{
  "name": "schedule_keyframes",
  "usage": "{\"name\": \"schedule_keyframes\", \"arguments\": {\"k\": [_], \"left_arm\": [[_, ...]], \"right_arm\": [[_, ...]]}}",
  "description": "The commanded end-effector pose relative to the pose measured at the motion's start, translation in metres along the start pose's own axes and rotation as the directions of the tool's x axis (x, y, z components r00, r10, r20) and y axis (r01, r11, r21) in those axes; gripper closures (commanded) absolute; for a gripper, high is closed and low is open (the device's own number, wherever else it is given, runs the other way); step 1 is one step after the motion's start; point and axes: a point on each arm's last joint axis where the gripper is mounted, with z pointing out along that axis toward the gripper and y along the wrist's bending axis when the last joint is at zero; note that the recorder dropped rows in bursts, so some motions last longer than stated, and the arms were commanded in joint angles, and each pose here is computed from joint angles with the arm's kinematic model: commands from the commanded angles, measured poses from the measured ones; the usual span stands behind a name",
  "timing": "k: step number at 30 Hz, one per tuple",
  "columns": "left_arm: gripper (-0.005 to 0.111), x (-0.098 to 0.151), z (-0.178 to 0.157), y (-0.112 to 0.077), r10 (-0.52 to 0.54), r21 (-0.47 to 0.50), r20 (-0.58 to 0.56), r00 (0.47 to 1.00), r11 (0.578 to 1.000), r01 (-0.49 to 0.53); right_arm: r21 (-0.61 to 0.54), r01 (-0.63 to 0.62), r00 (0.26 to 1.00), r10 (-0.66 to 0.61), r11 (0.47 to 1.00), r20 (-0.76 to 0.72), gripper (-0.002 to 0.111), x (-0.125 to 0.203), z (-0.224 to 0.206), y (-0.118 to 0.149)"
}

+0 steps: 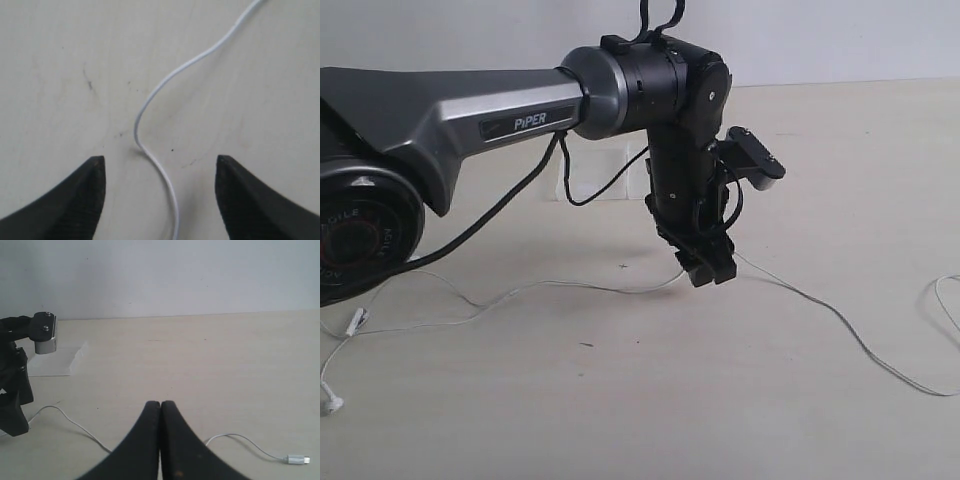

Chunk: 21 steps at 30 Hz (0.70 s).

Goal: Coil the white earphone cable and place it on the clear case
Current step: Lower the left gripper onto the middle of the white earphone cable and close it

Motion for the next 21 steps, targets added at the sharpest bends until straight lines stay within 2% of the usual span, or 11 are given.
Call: {"name": "schedule_keyframes", "arguments": {"k": [1, 17, 21], "left_arm": [[0.043, -0.002, -0.004, 0.000, -0.012, -0.008, 0.015, 1.000, 1.000, 0.013], [0.043, 0.008, 0.029, -0.001, -0.015, 0.023, -0.101, 0.995, 1.000, 0.017], [0.047, 0.009, 0.031, -0.001, -0.015, 0.030, -0.118, 0.993, 0.999, 0.018]], "right_arm": [[0.006, 0.002, 1.000, -0.002, 1.000, 0.009, 0.108, 0.001, 0.000, 0.000], [0.006, 0.002, 1.000, -0.002, 1.000, 0.009, 0.108, 0.001, 0.000, 0.000], [0.006, 0.002, 1.000, -0.002, 1.000, 0.009, 0.108, 0.001, 0.000, 0.000]]}}
